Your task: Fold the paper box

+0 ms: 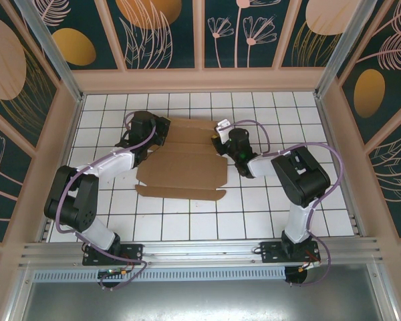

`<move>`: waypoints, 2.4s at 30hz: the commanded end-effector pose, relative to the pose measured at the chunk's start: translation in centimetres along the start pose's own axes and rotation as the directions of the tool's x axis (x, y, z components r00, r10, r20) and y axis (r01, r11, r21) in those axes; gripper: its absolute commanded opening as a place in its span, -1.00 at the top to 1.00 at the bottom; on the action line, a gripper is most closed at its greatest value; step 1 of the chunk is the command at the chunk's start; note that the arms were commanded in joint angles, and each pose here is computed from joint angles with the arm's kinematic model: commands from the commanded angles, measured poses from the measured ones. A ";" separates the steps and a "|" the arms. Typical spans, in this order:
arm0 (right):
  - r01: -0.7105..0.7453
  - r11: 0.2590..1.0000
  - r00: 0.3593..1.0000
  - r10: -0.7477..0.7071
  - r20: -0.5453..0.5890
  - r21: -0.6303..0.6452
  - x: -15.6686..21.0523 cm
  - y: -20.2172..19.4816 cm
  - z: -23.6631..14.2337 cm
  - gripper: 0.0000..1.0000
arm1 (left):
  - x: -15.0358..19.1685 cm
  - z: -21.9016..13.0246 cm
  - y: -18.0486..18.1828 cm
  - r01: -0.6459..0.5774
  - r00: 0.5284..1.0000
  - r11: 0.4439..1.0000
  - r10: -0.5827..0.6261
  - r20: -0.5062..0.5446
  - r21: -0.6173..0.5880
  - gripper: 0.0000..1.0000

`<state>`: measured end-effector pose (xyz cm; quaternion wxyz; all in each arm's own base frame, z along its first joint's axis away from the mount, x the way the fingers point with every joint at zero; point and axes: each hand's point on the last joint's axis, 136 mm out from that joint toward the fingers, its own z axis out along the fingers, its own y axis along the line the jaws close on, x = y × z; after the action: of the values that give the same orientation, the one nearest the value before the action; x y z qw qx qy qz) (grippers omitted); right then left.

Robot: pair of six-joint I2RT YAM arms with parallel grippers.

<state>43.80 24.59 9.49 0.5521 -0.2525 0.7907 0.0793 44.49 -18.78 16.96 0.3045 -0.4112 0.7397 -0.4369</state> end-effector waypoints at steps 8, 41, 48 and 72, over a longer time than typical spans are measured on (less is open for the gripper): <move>-0.079 0.911 0.985 0.134 -0.109 0.405 1.9 -4.6 0.4 0.64 | 1.5 -1.8 3.8 0.051 0.998 0.989 -0.057 -0.033 -0.141 1.00; -0.178 0.810 0.919 0.340 -0.199 0.559 4.4 0.2 -4.7 1.00 | 5.3 -9.5 5.9 0.108 0.994 0.979 -0.112 -0.014 -0.172 1.00; -0.217 0.884 0.937 0.308 -0.168 0.414 4.4 1.9 -5.6 0.86 | 4.6 -10.0 8.1 0.058 0.998 0.985 -0.054 0.027 -0.162 1.00; -0.216 0.976 0.953 0.210 0.217 0.007 -1.8 2.3 -14.4 -0.41 | 4.5 -9.7 10.8 0.081 0.996 0.978 -0.073 0.048 -0.191 1.00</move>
<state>31.70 20.69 16.00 0.6134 -0.1112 0.7711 0.1293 33.18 -17.24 16.40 0.3017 -0.4552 0.7072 -0.4491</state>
